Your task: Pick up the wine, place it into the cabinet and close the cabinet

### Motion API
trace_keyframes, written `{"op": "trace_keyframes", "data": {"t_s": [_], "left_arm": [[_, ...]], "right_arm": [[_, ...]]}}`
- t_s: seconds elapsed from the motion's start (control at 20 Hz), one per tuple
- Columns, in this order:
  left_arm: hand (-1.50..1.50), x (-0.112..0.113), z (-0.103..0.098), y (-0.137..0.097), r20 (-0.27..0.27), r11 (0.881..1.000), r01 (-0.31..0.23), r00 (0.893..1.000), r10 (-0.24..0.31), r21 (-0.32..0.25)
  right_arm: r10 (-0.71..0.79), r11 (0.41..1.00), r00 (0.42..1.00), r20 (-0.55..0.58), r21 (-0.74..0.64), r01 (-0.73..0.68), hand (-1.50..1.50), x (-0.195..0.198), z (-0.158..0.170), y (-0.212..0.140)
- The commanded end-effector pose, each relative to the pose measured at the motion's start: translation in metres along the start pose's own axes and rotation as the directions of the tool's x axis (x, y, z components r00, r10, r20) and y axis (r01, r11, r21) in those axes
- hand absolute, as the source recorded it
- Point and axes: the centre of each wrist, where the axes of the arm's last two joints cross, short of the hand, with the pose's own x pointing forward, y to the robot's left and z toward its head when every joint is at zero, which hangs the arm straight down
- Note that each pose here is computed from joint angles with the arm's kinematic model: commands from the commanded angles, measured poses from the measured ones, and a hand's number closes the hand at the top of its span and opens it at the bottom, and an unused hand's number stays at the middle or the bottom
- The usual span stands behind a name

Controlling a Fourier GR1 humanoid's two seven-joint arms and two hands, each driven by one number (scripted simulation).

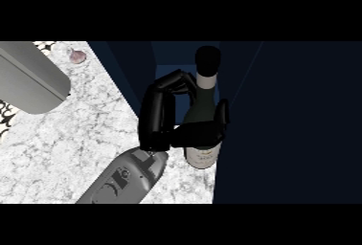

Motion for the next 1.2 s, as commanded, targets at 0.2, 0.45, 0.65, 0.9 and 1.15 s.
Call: {"op": "trace_keyframes", "data": {"t_s": [0.2, 0.45, 0.65, 0.9, 1.15], "left_arm": [[1.5, -0.021, 0.001, 0.019, -0.023, 0.998, -0.046, 0.999, 0.047, 0.036], [1.5, -0.049, 0.006, 0.01, -0.024, 0.998, -0.009, 1.0, 0.01, 0.066], [1.5, -0.063, -0.013, 0.02, -0.025, 0.995, 0.078, 0.997, -0.077, 0.069], [1.5, -0.086, 0.006, 0.021, -0.009, 0.988, 0.136, 0.991, -0.136, 0.071], [1.5, -0.09, -0.007, 0.043, 0.013, 0.985, 0.127, 0.991, -0.13, 0.114]], "right_arm": [[-0.01, 1.0, 0.999, 0.039, 0.02, 0.009, -1.5, 0.018, 0.018, -0.007], [-0.034, 0.999, 0.998, 0.055, 0.029, 0.032, -1.5, 0.023, 0.015, 0.002], [-0.011, 0.999, 0.999, 0.047, 0.039, 0.009, -1.5, 0.021, 0.016, 0.0], [-0.016, 1.0, 0.998, 0.066, 0.009, 0.016, -1.5, 0.016, 0.029, -0.01], [-0.011, 1.0, 0.998, 0.057, 0.023, 0.01, -1.5, 0.026, 0.039, 0.004]]}}
